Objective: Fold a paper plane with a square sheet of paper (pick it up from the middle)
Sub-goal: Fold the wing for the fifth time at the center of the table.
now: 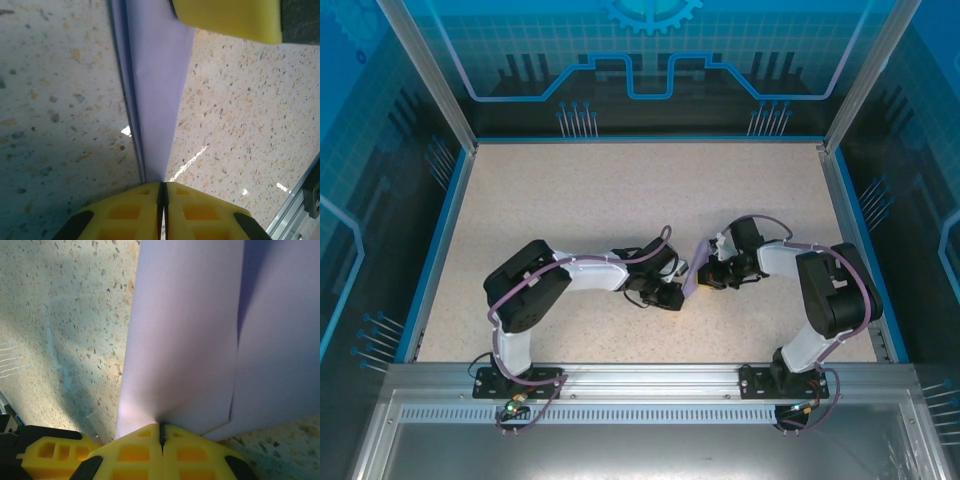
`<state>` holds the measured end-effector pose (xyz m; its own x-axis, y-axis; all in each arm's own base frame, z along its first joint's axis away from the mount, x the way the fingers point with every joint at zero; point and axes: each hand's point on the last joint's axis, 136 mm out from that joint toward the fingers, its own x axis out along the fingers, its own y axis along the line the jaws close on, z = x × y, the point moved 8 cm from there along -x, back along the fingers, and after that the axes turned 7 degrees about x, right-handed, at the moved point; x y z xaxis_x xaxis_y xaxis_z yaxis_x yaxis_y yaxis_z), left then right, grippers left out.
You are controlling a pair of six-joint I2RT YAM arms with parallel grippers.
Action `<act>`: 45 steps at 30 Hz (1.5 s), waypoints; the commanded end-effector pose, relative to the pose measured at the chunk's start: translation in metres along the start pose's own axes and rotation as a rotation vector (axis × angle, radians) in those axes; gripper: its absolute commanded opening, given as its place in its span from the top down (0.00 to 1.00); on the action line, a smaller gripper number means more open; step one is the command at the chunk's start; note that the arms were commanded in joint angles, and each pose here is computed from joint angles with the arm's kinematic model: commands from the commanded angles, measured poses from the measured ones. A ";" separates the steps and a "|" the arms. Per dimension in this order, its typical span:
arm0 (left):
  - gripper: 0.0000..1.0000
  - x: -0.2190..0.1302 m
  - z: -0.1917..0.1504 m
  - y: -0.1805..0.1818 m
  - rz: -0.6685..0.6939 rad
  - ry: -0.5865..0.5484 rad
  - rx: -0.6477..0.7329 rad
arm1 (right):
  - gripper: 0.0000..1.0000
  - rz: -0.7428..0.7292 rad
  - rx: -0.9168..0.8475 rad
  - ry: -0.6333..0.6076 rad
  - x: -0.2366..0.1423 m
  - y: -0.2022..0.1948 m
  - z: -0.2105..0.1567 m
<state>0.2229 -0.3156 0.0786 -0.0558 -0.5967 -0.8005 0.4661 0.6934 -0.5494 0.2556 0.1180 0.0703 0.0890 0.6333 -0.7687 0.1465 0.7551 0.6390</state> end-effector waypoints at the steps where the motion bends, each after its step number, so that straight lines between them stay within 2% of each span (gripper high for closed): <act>1: 0.88 -0.003 -0.019 0.013 0.023 0.057 -0.026 | 1.00 -0.127 0.027 0.030 0.007 -0.019 -0.007; 6: 0.88 -0.017 -0.015 0.004 0.004 0.031 -0.012 | 1.00 -0.129 0.023 0.027 0.006 -0.018 -0.007; 12: 0.87 -0.032 0.019 -0.018 -0.062 -0.094 0.020 | 1.00 -0.122 0.022 0.026 0.005 -0.017 -0.008; 17: 0.87 -0.025 0.035 -0.025 -0.120 -0.131 0.020 | 1.00 -0.115 0.024 0.026 0.005 -0.016 -0.008; 27: 0.88 0.001 0.033 -0.006 -0.062 -0.087 0.007 | 1.00 -0.103 0.020 0.028 0.005 -0.015 -0.009; 45: 0.91 0.014 0.001 0.029 0.044 -0.011 -0.052 | 1.00 -0.097 0.021 0.025 0.004 -0.013 -0.006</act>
<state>0.2451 -0.3239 0.0755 0.0050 -0.6526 -0.7577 0.4530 0.6770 -0.5801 0.2561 0.1179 0.0709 0.0859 0.6304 -0.7715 0.1398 0.7591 0.6358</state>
